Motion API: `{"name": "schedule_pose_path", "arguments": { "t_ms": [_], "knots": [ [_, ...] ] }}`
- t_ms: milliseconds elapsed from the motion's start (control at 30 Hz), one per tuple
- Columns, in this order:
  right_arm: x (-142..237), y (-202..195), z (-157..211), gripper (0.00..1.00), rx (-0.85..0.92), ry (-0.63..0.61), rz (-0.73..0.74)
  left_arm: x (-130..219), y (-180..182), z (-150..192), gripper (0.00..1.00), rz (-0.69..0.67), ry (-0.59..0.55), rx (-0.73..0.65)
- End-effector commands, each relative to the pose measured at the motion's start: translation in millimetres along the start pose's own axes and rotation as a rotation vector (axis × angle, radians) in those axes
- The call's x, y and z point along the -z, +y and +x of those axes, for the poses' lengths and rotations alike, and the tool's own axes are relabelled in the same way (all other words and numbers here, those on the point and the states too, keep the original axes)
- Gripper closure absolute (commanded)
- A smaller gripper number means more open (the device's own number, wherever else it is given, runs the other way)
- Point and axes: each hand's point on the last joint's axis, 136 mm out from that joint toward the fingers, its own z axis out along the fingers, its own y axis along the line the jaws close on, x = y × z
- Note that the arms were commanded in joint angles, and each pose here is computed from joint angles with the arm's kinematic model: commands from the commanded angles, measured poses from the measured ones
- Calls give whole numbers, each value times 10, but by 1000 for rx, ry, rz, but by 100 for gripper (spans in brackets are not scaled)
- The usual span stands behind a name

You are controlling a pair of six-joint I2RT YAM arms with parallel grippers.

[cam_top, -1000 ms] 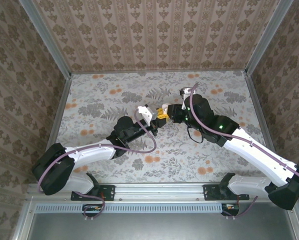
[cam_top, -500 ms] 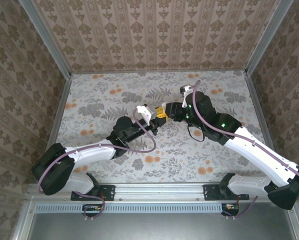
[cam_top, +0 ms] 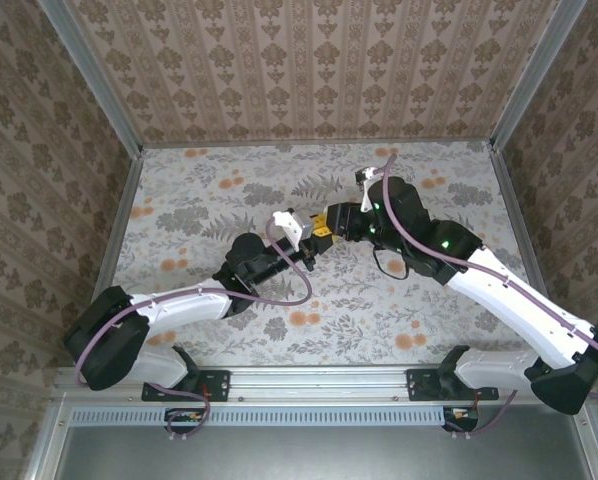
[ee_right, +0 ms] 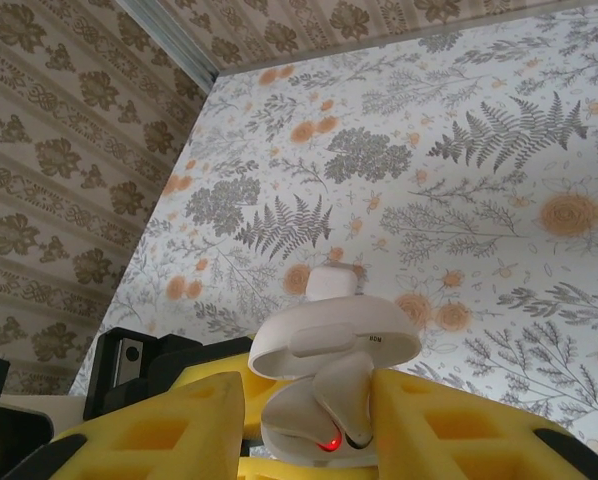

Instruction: Insert wireless bluetooth earbuds into charging case

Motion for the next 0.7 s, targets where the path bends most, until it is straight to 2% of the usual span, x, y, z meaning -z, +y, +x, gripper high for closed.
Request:
{"name": "schedule_pose_path", "arguments": {
  "t_ms": [0, 267, 433, 667],
  "knots": [
    [189, 33, -106, 61, -11, -11, -17, 30, -66, -164, 100, 38, -53, 12],
    [433, 10, -283, 59, -22, -50, -43, 47, -59, -162, 100, 86, -42, 50],
    [431, -42, -268, 59, -48, -27, -70, 54, -79, -170, 100, 120, -36, 61],
    [394, -203, -286, 59, -153, 31, -145, 119, -151, -231, 100, 250, -23, 100]
  ]
}}
